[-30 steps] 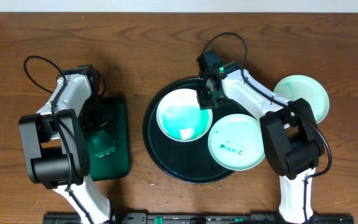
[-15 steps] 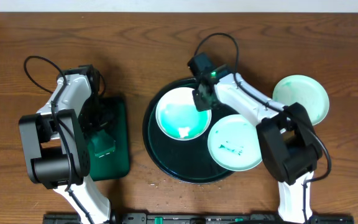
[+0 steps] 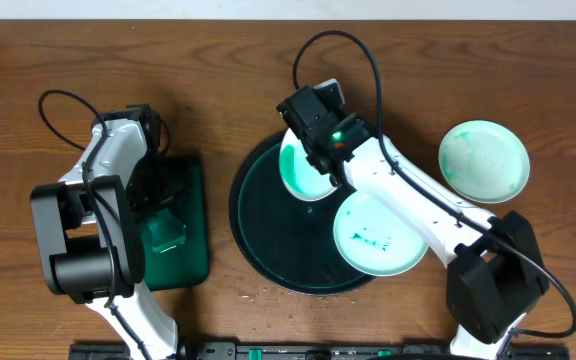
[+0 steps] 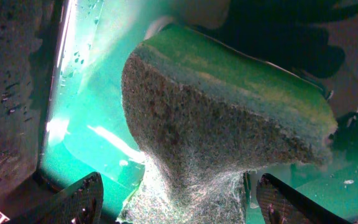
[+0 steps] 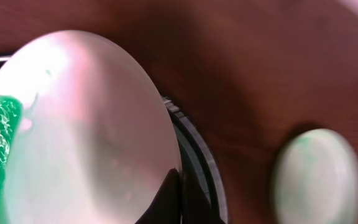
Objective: Clean dirty plates on tray and stack at the side
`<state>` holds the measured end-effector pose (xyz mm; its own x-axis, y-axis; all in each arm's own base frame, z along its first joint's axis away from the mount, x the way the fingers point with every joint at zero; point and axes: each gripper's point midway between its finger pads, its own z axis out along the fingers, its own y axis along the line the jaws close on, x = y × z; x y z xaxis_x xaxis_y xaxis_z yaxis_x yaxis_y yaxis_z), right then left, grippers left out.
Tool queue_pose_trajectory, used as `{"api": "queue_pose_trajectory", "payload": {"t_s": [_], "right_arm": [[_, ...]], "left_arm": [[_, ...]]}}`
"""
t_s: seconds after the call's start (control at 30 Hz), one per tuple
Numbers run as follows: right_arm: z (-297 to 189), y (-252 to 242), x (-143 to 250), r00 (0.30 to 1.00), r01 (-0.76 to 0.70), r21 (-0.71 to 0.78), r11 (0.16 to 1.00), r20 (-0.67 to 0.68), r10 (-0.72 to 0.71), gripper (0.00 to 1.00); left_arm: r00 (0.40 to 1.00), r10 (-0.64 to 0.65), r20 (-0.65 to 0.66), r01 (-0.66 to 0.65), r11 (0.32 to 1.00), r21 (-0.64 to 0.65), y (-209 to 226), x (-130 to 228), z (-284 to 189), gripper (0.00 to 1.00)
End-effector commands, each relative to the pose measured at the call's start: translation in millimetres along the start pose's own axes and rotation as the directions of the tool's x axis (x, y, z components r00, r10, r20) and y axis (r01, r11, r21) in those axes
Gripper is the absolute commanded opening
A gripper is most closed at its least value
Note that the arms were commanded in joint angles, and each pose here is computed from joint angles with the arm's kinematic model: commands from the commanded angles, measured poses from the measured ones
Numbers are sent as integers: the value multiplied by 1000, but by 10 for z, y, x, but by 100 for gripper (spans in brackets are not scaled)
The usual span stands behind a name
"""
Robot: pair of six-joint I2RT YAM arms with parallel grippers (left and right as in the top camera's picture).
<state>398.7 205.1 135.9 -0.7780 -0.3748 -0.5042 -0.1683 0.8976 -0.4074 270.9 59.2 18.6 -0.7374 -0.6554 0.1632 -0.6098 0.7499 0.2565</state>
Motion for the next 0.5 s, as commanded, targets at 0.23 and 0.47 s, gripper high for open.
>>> {"api": "queue_pose_trajectory", "payload": {"t_s": [0.23, 0.47], "right_arm": [[-407, -315, -253, 967, 187, 295, 937, 110, -228, 1], [-446, -185, -205, 970, 179, 258, 949, 117, -215, 1]], "left_arm": [[1000, -4, -13, 4, 1000, 1, 16, 26, 12, 80], [1000, -4, -13, 4, 1000, 1, 16, 27, 12, 79]]}}
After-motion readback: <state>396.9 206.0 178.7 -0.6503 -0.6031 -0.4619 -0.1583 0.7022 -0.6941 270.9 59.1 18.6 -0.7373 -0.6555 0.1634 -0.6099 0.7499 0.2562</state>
